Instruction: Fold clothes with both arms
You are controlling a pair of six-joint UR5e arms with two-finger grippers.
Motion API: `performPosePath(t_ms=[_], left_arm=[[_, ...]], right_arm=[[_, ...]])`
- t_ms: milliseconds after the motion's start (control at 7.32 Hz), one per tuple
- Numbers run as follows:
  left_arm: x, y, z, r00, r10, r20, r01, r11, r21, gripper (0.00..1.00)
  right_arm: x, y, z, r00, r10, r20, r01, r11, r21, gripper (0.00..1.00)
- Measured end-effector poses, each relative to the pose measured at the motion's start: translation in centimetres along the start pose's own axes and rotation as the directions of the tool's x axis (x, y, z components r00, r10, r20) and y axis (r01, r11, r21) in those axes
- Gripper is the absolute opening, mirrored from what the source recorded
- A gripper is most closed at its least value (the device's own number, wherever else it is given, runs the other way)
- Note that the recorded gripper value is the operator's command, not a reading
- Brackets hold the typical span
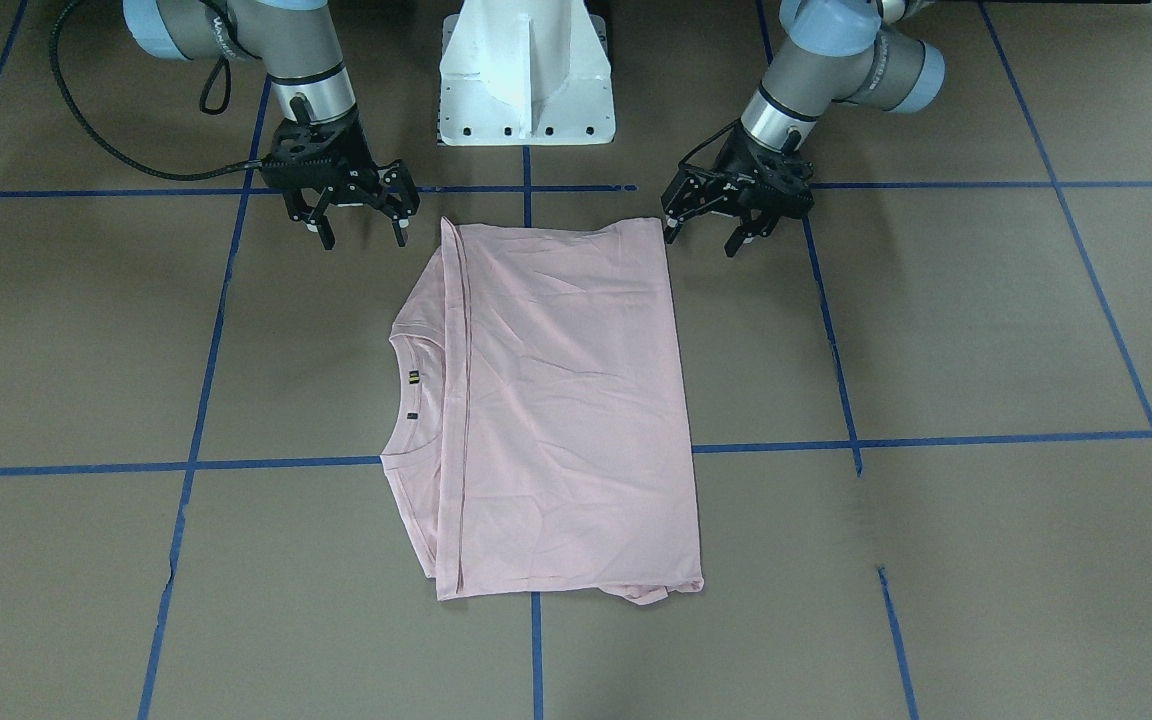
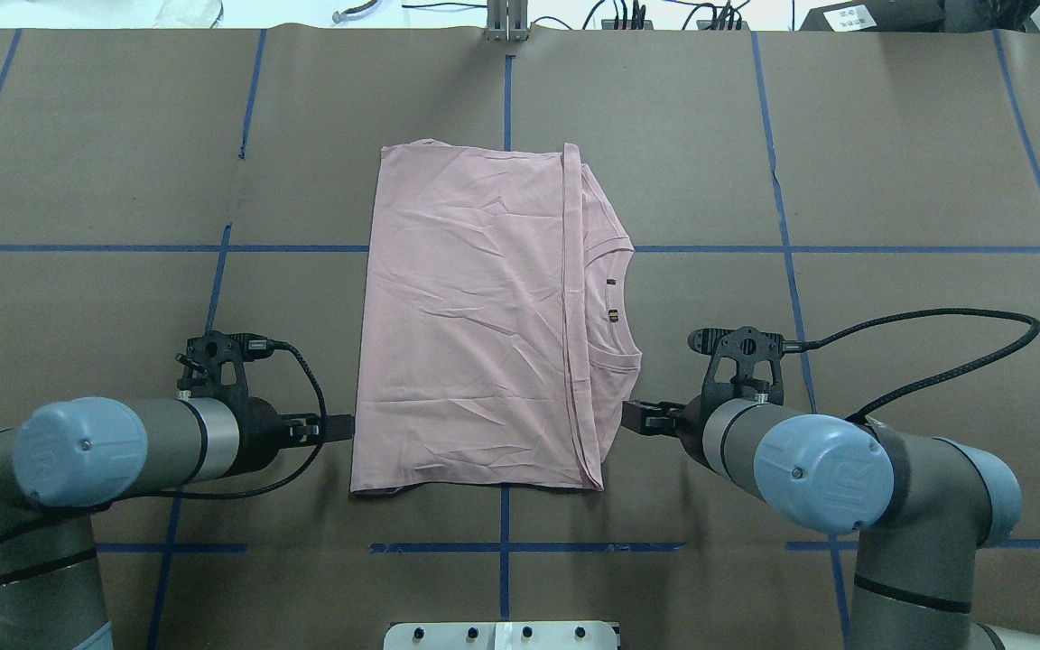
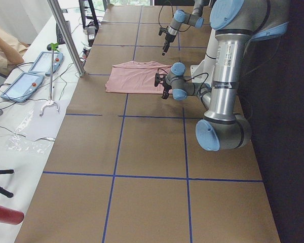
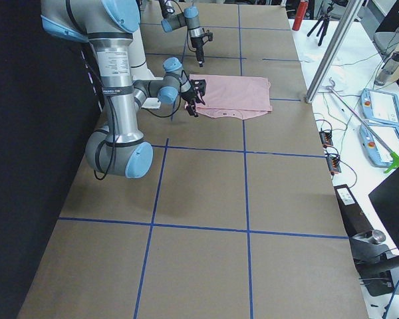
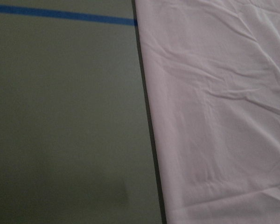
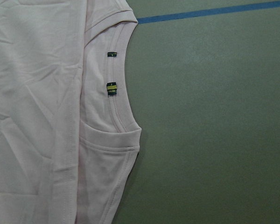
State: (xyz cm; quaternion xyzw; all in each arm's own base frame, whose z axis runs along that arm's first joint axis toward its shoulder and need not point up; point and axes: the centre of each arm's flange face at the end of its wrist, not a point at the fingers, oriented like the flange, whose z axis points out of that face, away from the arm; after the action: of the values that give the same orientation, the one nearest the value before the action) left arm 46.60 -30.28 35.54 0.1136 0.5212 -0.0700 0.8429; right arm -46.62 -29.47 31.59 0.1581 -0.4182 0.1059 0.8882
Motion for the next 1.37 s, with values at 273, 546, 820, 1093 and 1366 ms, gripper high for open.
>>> performPosePath(t_ms=[273, 546, 820, 1093, 1366], left_arm=[[2.7, 1.6, 1.1, 0.993, -0.103, 0.055, 0.103, 0.995, 0.0, 0.63], [4.1, 2.9, 1.7, 0.986, -0.15, 0.073, 0.152, 0.988, -0.015, 0.63], [4.5, 3.9, 2.1, 0.984, -0.159, 0.077, 0.162, 0.986, -0.029, 0.63], [4.7, 5.0, 2.4, 0.985, -0.153, 0.08, 0.157, 0.987, -0.046, 0.58], [5.0, 5.8, 2.6, 0.985, -0.15, 0.079, 0.155, 0.986, -0.059, 0.09]], right_arm=[[-0.1, 0.0, 0.0, 1.0, 0.002, 0.002, -0.002, 1.0, 0.0, 1.0], [-0.3, 0.0, -0.1, 1.0, 0.003, 0.005, -0.003, 1.0, 0.0, 1.0], [-0.4, 0.0, -0.1, 1.0, 0.003, 0.006, -0.003, 1.0, 0.0, 1.0], [-0.4, 0.0, -0.1, 1.0, 0.003, 0.006, -0.003, 1.0, 0.0, 1.0], [-0.4, 0.0, -0.1, 1.0, 0.003, 0.007, -0.003, 1.0, 0.0, 1.0]])
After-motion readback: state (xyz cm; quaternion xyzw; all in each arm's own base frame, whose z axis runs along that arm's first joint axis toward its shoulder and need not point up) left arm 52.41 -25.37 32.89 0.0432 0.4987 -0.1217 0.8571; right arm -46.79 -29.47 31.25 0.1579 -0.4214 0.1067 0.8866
